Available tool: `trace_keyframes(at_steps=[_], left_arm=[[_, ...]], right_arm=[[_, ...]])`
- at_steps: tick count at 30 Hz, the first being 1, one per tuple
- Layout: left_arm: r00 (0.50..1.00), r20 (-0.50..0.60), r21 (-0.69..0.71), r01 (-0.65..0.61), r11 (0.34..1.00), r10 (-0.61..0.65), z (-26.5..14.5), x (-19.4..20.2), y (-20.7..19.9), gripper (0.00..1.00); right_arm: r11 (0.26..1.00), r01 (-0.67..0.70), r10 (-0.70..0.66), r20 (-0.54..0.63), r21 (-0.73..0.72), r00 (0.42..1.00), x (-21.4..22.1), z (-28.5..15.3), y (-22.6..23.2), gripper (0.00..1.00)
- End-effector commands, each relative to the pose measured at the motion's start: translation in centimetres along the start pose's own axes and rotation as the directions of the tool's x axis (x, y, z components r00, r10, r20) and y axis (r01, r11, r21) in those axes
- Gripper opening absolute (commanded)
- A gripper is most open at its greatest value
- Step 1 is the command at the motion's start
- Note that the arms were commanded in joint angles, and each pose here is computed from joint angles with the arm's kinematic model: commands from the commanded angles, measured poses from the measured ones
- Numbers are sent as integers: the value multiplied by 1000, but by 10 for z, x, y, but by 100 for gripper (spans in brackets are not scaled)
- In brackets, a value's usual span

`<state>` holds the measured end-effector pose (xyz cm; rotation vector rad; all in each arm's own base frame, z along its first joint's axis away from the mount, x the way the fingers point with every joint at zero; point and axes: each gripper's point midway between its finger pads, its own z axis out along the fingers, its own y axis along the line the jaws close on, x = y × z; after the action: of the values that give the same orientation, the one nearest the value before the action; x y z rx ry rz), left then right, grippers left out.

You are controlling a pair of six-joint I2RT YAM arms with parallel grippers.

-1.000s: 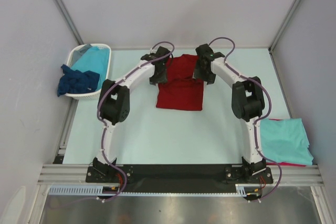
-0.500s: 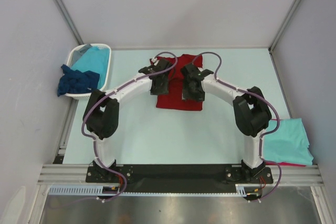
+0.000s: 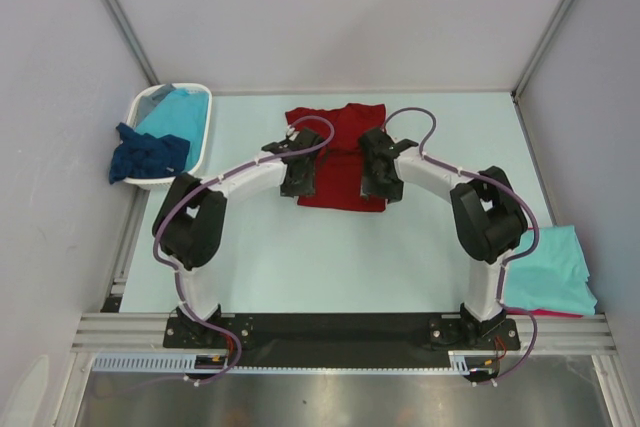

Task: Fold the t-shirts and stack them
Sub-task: Fold the folded rectangular tshirt in 1/3 of the way

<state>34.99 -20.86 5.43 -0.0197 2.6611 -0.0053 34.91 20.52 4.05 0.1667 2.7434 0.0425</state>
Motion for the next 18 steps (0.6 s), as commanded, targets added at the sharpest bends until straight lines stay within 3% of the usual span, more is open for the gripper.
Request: trace_keyframes(at_steps=[1,9,16,18], left_arm=[[996,85,36,37,999,-40,-17,-20,-1,46],[998,48,38,43,998,-45,-3,-7,-1,45],[998,11,49,54,997,-55,5,6,-2,40],[999,6,49,53,997,-53,8,9,-2,38]], right_arm=[[999,-23,24,61,-23,998,-10,-12,2,61],[999,-22,23,19,-34,1000,5,1,6,59],[999,-13,13,-5,-38,1000,14,6,7,41],[999,-8,8,-10,-40,1000,16,6,7,40]])
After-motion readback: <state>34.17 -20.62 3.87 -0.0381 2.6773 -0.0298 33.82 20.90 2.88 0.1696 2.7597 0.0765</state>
